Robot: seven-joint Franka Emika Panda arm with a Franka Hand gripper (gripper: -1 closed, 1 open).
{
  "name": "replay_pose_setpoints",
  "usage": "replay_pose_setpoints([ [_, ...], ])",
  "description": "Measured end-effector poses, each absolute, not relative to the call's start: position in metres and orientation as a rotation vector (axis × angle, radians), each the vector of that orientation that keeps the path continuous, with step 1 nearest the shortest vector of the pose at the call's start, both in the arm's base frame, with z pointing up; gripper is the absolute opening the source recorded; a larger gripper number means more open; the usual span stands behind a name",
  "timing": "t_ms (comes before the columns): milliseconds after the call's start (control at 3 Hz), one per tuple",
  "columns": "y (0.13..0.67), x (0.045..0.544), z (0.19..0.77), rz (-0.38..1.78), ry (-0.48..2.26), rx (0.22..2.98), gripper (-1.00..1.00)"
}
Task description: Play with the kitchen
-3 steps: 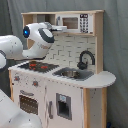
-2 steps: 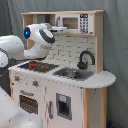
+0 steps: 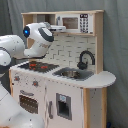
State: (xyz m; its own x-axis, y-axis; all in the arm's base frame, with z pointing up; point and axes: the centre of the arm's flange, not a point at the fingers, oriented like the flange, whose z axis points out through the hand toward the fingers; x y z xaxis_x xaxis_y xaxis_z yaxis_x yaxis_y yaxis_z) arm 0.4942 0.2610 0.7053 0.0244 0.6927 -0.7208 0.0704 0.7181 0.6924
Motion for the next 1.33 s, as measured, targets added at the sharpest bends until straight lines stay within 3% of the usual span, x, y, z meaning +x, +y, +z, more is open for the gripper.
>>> replay_pose_setpoints([
  [333, 0.261, 0.494, 0.705, 0.540, 1.490, 0.658, -1.00],
  [1333, 0.247, 0.447, 0.708, 0.641, 1.492, 0.617, -1.00],
])
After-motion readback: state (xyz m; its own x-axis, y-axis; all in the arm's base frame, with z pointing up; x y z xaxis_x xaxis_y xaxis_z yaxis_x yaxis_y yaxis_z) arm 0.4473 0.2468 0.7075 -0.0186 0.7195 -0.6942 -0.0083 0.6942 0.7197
